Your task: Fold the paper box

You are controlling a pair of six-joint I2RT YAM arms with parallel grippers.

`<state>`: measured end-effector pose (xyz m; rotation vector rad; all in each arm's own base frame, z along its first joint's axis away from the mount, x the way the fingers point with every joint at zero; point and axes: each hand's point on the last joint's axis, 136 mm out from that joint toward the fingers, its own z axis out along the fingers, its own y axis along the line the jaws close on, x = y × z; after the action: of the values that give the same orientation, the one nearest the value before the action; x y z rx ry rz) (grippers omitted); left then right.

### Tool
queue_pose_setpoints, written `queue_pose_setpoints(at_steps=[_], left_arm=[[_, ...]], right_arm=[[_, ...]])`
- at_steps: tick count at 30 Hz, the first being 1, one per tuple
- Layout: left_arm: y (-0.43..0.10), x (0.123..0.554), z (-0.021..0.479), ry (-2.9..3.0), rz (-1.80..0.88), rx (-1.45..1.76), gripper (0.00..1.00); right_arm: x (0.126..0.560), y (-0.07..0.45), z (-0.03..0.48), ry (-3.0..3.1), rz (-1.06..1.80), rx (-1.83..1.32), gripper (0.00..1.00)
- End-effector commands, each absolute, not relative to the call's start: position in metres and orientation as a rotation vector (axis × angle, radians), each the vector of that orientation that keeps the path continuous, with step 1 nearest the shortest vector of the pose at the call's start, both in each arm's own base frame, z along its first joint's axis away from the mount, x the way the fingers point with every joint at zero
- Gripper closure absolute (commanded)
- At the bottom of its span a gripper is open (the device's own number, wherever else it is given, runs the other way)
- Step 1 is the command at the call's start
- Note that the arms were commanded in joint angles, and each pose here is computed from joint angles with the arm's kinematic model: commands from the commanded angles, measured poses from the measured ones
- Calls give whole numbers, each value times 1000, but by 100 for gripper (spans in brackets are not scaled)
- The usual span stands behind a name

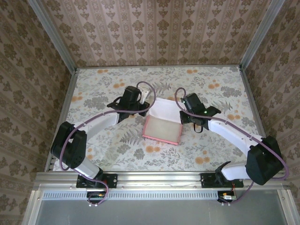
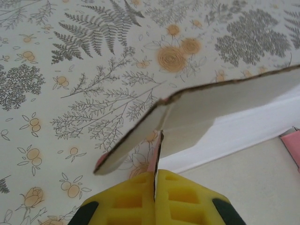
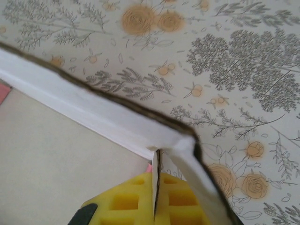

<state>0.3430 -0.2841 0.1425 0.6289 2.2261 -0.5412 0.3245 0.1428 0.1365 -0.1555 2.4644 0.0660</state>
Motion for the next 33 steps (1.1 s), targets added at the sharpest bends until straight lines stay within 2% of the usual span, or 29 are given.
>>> queue_pose_setpoints(at_steps=[1,17,33], left_arm=[[-292,348,163,2155,-618,514,100],[-298,328,159,2125,-736,454,100],[-309,303,139,2112,-780,425,100]], right_arm=[[344,146,163,2354,68,-20,98],[347,151,150,2299,91,104,100],[324,145,121,2293,141,148,100]])
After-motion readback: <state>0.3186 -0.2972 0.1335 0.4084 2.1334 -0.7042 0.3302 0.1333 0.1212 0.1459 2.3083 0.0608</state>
